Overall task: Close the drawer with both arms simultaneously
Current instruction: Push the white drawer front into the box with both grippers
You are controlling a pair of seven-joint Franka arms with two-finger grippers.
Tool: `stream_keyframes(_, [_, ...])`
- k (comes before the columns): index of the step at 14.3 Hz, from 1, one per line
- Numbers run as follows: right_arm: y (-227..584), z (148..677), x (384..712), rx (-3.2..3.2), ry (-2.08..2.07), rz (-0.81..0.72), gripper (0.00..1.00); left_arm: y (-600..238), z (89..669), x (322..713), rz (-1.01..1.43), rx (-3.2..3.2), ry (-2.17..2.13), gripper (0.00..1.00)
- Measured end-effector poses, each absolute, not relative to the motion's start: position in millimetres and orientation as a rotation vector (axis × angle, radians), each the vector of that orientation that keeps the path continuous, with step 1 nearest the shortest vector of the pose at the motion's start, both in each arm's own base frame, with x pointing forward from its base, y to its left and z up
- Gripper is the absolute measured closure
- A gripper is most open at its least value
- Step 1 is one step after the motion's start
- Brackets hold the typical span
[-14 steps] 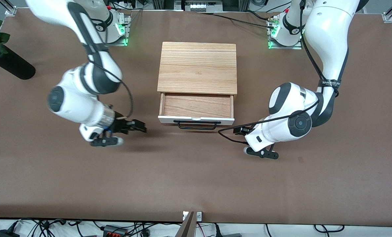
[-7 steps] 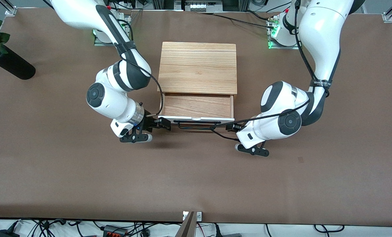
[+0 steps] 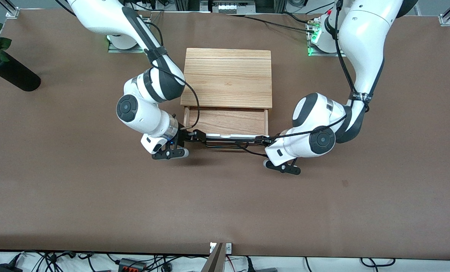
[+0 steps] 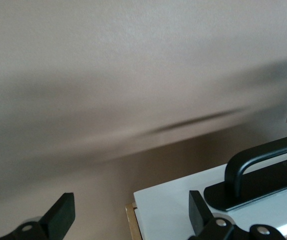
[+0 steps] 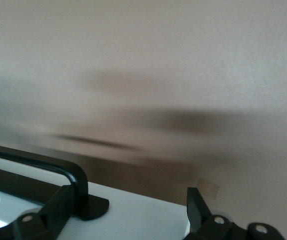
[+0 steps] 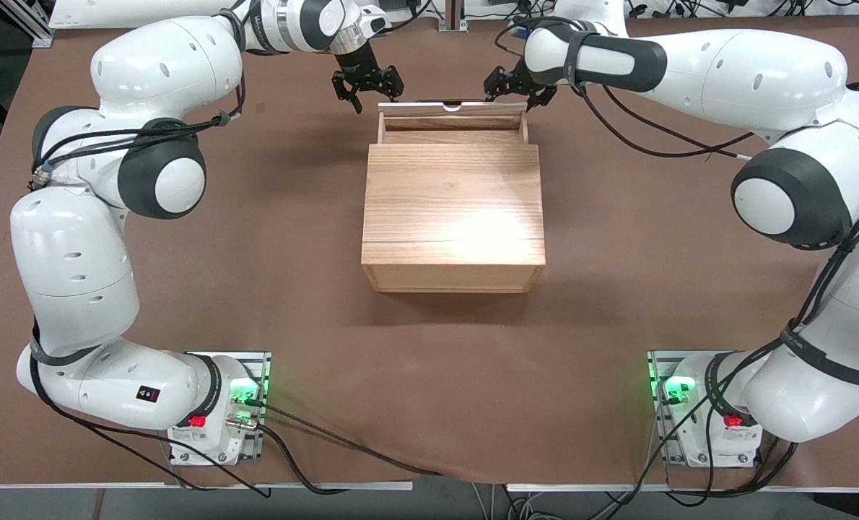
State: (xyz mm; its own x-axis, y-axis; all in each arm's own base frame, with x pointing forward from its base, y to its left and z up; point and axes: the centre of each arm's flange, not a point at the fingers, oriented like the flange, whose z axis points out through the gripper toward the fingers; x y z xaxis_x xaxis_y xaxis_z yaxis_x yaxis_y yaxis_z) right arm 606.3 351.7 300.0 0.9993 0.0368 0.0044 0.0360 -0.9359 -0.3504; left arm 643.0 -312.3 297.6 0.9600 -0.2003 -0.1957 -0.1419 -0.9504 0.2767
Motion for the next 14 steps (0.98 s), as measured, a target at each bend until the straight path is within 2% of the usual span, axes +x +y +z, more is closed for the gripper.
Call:
stream_keyframes(9, [352.1,282.7,580.5,-2.815,-0.107,0.305,0.00,-330.5,304.8,587.2,-0.420,2.849,-0.339,0.00])
stream_keyframes(14, [361.3,275.8,566.2,-2.820,-0.143,0.386,0.00,-335.2,293.3,565.6,-0.482,2.850,-0.366,0.00])
